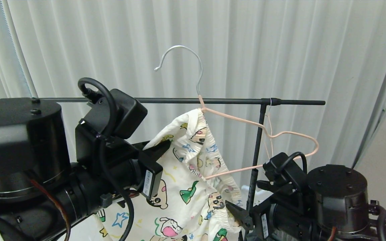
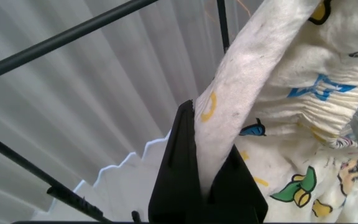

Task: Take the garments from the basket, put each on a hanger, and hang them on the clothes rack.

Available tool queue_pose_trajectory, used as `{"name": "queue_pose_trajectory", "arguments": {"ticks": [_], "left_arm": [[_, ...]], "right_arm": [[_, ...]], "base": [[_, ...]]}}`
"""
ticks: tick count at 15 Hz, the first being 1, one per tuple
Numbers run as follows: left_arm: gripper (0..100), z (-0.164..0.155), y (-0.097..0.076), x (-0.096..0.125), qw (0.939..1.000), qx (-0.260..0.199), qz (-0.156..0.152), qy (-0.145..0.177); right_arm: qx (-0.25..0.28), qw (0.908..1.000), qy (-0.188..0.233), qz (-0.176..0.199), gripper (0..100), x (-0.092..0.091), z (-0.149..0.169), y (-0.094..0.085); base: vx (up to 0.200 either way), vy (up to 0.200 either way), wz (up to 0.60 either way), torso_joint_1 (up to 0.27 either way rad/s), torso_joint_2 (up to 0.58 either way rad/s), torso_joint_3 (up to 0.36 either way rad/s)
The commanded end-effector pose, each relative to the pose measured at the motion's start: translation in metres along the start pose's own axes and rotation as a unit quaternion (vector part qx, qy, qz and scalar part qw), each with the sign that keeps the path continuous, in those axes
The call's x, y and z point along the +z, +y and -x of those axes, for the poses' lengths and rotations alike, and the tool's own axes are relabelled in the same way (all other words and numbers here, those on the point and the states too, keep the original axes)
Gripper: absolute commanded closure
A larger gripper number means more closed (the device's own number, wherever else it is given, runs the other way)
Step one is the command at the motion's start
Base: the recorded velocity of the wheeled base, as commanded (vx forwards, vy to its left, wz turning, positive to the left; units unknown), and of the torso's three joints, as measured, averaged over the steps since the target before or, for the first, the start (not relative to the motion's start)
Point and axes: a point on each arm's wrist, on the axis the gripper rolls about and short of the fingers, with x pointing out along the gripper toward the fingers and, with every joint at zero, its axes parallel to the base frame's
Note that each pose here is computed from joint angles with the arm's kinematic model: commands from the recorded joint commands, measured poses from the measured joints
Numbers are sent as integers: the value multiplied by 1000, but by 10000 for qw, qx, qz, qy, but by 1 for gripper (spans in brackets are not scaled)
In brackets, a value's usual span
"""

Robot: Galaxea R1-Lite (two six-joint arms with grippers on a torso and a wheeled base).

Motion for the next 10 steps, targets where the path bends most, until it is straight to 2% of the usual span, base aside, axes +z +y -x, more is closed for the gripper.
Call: {"name": "queue_pose_trajectory", "arguments": {"ticks": [1, 3, 4, 6, 9, 10], "left_arm": [[100, 1, 5, -7, 9999, 121, -6, 106], [100, 3, 7, -13, 9997, 175, -17, 174], [100, 4, 8, -19, 9996, 239, -12, 160], [100, 5, 7, -31, 9994, 294, -114, 151], [100, 9, 5, -44, 9986, 303, -429, 103], [100, 9, 5, -46, 9985, 319, -439, 101]], "right_arm": [[-724, 9974, 56, -18, 0, -2, -1, -24], [-1195, 9928, 17, 41, 0, 1, 2, -48], [-1606, 9869, -41, 130, 0, 6, 6, -72], [-1922, 9811, -138, 171, 0, 13, 11, -93], [-2083, 9776, -168, 234, 0, 17, 15, -108], [-2117, 9769, -174, 226, 0, 17, 16, -110]], "base": [[0, 0, 0, 0, 0, 0], [0, 0, 0, 0, 0, 0], [0, 0, 0, 0, 0, 0], [0, 0, 0, 0, 0, 0], [0, 0, 0, 0, 0, 0], [0, 0, 0, 0, 0, 0]]}}
